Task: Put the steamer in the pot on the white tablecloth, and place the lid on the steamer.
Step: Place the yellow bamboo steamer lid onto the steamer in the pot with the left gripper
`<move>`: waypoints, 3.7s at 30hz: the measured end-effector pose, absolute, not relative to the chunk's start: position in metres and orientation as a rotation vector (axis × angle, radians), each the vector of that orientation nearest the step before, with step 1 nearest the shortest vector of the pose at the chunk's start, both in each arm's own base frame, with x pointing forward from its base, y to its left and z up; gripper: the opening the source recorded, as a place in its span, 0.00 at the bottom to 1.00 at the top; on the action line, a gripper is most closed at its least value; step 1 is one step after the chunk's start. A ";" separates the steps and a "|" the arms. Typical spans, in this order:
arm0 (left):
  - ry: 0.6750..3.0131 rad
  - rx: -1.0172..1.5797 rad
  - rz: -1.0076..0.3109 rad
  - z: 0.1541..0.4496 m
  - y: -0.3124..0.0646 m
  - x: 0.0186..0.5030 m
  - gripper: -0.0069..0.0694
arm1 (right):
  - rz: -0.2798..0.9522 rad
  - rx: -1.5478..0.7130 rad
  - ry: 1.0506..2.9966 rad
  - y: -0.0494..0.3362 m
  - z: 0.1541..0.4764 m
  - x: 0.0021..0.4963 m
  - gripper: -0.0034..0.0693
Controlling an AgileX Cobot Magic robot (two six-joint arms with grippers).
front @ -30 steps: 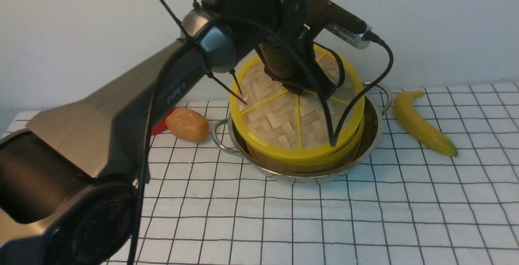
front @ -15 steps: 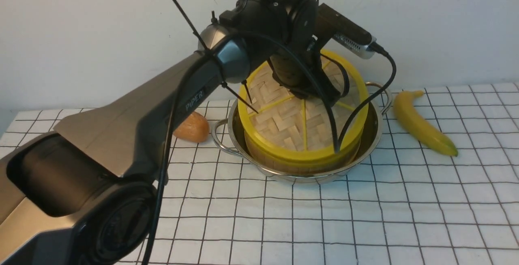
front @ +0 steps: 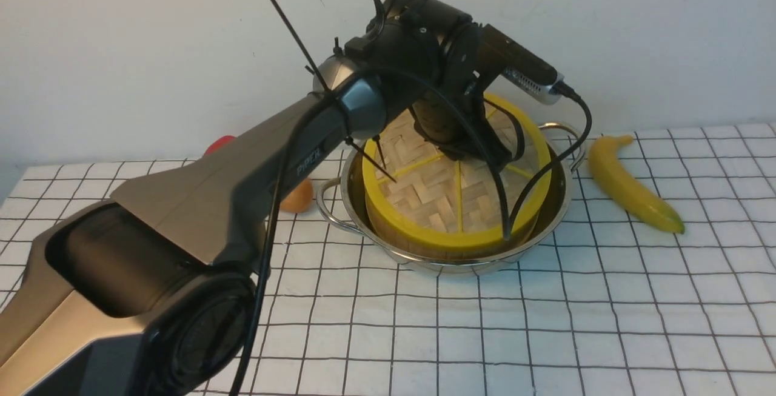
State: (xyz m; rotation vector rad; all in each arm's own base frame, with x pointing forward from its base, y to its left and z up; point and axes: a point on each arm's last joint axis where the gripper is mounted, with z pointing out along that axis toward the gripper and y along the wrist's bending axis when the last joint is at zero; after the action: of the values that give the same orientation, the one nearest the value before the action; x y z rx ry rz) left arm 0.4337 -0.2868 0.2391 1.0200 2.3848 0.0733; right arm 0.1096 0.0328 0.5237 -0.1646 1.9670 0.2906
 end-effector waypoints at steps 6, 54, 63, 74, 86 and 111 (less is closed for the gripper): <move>2.378 1.017 0.095 0.235 -0.287 0.436 0.24 | 0.291 -0.165 1.967 0.033 0.524 0.110 0.72; 2.385 0.970 0.115 0.240 -0.285 0.436 0.24 | 0.287 -0.164 1.967 0.033 0.524 0.110 0.72; 2.390 0.972 0.121 0.240 -0.284 0.435 0.24 | 0.287 -0.164 1.967 0.033 0.524 0.110 0.72; 2.388 0.970 0.126 0.245 -0.283 0.434 0.24 | 0.287 -0.164 1.967 0.033 0.524 0.110 0.72; 2.377 0.967 0.134 0.250 -0.282 0.434 0.24 | 0.276 -0.181 1.964 0.033 0.524 0.110 0.72; 2.331 0.972 0.172 0.256 -0.280 0.436 0.24 | 0.276 -0.181 1.964 0.033 0.524 0.110 0.72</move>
State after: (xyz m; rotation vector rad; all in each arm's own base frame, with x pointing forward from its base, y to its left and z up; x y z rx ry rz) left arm 0.4356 -0.2798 0.2561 0.9721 2.3315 0.1718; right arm 0.1097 0.0326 0.5237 -0.1814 1.9645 0.2757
